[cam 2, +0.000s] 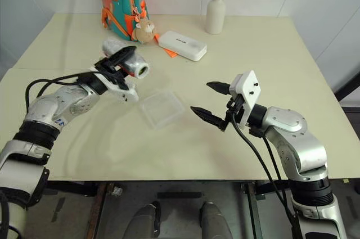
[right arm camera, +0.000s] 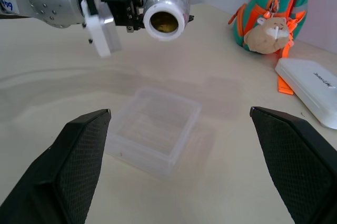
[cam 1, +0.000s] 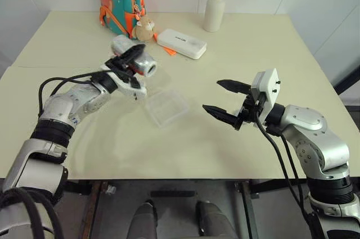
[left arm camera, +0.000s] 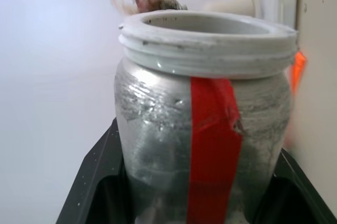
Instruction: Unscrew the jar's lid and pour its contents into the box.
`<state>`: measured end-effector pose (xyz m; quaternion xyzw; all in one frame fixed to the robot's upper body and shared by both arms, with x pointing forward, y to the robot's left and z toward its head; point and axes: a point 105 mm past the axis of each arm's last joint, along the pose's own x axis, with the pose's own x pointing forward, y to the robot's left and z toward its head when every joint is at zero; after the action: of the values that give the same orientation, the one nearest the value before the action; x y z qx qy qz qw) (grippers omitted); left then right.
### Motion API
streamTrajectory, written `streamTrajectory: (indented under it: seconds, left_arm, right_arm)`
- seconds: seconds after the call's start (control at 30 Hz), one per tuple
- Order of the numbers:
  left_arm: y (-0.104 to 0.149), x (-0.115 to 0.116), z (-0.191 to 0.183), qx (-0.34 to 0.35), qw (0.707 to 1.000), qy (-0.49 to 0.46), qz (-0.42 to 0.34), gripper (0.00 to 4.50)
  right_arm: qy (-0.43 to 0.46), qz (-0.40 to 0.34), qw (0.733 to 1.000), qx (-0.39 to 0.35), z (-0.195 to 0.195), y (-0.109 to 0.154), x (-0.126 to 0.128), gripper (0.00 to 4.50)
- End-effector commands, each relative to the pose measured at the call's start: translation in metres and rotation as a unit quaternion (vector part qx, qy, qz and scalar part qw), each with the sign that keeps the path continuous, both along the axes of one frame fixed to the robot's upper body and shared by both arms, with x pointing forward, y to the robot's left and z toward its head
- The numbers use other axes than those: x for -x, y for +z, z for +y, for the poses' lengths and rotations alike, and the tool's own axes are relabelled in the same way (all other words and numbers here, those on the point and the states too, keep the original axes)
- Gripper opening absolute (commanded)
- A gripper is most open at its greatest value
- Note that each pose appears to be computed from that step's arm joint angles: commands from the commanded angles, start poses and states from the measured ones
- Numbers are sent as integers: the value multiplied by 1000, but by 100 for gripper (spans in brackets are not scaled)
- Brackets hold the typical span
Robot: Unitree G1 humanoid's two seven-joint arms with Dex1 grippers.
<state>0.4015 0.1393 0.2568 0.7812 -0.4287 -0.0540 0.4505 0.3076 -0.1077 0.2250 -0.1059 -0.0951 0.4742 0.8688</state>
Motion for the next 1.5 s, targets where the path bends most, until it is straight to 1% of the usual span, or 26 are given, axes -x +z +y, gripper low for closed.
streamTrajectory:
  seconds: [0.03,0.13,0.23,0.33,0.47,0.6,0.73,0.77,0.83,0.87,0.9,0.93,0.97,1.0,1.03,1.07,1.13,1.23,1.27,1.33,1.37,1.4,1.5]
  left_arm:
    - [14,6,-15,-68,991,-43,-105,197]
    - [15,6,-23,-102,983,-60,-138,197]
    - [14,3,-23,-118,981,-63,-142,197]
    - [11,2,-19,-122,981,-66,-135,197]
    - [11,8,-14,-126,979,-79,-138,197]
    - [14,7,-7,-125,981,-66,-133,197]
    - [24,6,0,-69,991,-55,-105,197]
    - [24,6,2,-46,994,-54,-80,197]
    - [26,1,12,30,999,-42,-11,197]
    - [23,-11,25,127,989,-5,76,197]
    - [20,-19,39,219,965,17,146,197]
    - [11,-28,53,304,925,37,225,197]
    - [2,-34,65,390,871,42,296,197]
    - [-6,-39,79,475,807,42,349,197]
    - [-15,-41,87,535,746,35,395,197]
    - [-18,-42,99,598,689,23,408,197]
    - [-31,-43,126,691,588,25,421,197]
    - [-39,-39,155,766,494,9,412,197]
    - [-41,-36,163,782,474,3,403,197]
    - [-45,-28,187,795,482,20,367,197]
    - [-47,-25,195,801,481,23,355,197]
    - [-47,-23,199,805,479,22,350,197]
    - [-56,-15,218,806,489,53,329,197]
  right_arm:
    - [-4,-24,1000,-13,2,10,1,445]
    - [-11,-24,999,-20,2,10,-1,445]
    - [-15,-24,999,-27,2,9,-3,445]
    - [-17,-22,999,-31,2,8,-2,445]
    - [-22,-23,999,-36,2,7,-3,445]
    - [-24,-25,999,-38,1,6,-3,445]
    - [-25,-25,999,-38,1,5,-2,445]
    - [-25,-24,999,-37,1,5,-1,445]
    - [-26,-23,999,-36,0,4,0,445]
    - [-23,-22,999,-34,0,4,1,445]
    - [-19,-21,999,-33,0,4,3,445]
    - [-16,-21,999,-32,0,4,5,445]
    - [-13,-21,999,-29,0,4,7,445]
    - [-10,-23,999,-25,0,4,8,445]
    - [-7,-25,999,-20,0,4,9,445]
    - [-4,-28,1000,-13,0,3,10,445]
    - [5,-34,999,6,-2,1,12,445]
    - [20,-44,998,38,-3,-4,14,445]
    - [26,-49,997,52,-3,-5,14,445]
    - [40,-56,995,76,-5,-6,13,445]
    - [44,-58,994,81,-5,-5,12,445]
    - [46,-60,994,84,-6,-4,11,445]
    - [54,-60,993,89,-7,-4,10,445]
